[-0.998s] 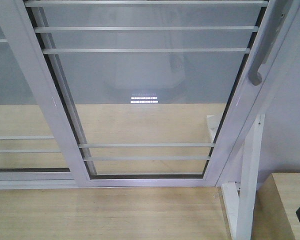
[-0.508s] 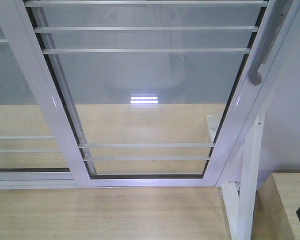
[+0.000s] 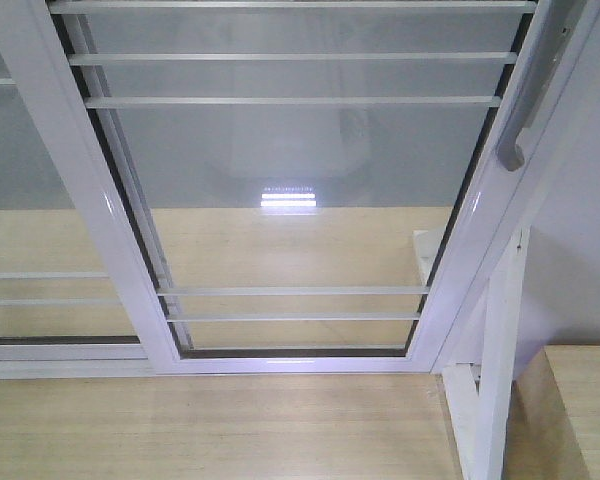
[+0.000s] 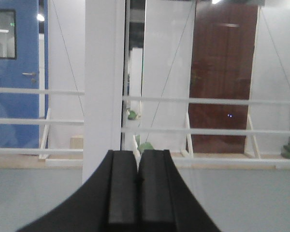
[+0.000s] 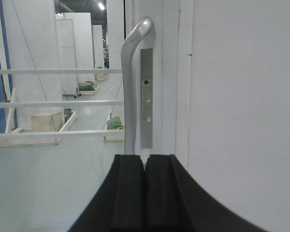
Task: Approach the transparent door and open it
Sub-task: 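Drive up close to the door, stopping near its silver handle, then reach the right gripper to the silver handle and close on it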
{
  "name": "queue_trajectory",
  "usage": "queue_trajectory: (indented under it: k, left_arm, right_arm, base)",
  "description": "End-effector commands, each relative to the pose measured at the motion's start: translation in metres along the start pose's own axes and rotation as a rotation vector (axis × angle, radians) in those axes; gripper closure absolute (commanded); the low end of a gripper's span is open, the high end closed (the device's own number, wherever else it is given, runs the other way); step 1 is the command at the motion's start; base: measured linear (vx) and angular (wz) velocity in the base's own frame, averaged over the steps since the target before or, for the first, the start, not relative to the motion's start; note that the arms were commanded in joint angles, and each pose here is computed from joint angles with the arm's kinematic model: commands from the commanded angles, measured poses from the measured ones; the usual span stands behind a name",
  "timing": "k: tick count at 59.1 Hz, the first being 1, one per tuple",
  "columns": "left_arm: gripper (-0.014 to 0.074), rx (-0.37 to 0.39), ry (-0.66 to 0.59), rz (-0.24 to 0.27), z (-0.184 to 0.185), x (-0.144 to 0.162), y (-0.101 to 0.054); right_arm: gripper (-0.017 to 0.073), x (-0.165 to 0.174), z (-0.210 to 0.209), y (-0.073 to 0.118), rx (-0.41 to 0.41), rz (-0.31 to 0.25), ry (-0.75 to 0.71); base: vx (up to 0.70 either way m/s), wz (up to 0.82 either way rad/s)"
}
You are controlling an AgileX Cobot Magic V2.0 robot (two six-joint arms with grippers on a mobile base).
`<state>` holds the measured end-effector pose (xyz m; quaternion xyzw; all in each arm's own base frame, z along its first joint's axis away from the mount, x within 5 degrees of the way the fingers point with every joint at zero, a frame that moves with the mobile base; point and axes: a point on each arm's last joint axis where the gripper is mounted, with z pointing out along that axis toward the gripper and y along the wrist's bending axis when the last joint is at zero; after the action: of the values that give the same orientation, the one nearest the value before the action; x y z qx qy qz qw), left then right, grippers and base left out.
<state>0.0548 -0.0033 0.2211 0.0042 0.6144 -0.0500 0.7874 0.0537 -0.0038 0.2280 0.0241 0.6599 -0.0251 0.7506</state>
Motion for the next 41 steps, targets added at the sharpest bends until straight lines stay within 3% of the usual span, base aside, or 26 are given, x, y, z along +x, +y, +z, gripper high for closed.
queue_trajectory:
  k: [1, 9, 16, 19, 25, 33, 41]
  left_arm:
    - [0.0596, 0.003, -0.116, -0.027, 0.003, -0.028, -0.001]
    - [0.0596, 0.015, -0.134, -0.005, 0.011, -0.080, -0.005]
    - [0.0596, 0.021, -0.071, 0.116, 0.036, -0.116, -0.009]
    - [0.0596, 0.023, -0.022, 0.164, 0.050, -0.121, -0.009]
    - [0.0596, 0.033, 0.056, 0.224, 0.077, -0.116, -0.010]
    - [0.0592, 0.039, 0.150, 0.203, 0.100, -0.099, -0.010]
    - [0.0577, 0.042, 0.233, 0.203, 0.113, -0.085, -0.009]
  right_arm:
    - [0.0564, -0.054, -0.003, 0.000, 0.002, -0.015, -0.106]
    - [0.0564, -0.110, -0.001, -0.002, 0.025, -0.083, -0.058]
    - [0.0564, -0.133, 0.032, -0.003, 0.032, -0.188, -0.006]
    - [0.0564, -0.135, 0.048, -0.002, 0.025, -0.204, 0.007]
    - [0.0564, -0.127, 0.079, 0.000, 0.001, -0.197, 0.034]
    - [0.0559, -0.107, 0.110, 0.001, -0.010, -0.118, 0.149]
    - [0.0514, -0.089, 0.128, 0.001, -0.016, -0.119, 0.244]
  base:
    - [0.00, 0.00]
    - [0.00, 0.00]
    - [0.00, 0.00]
    - [0.00, 0.00]
    - [0.00, 0.00]
    - [0.00, 0.00]
    - [0.00, 0.00]
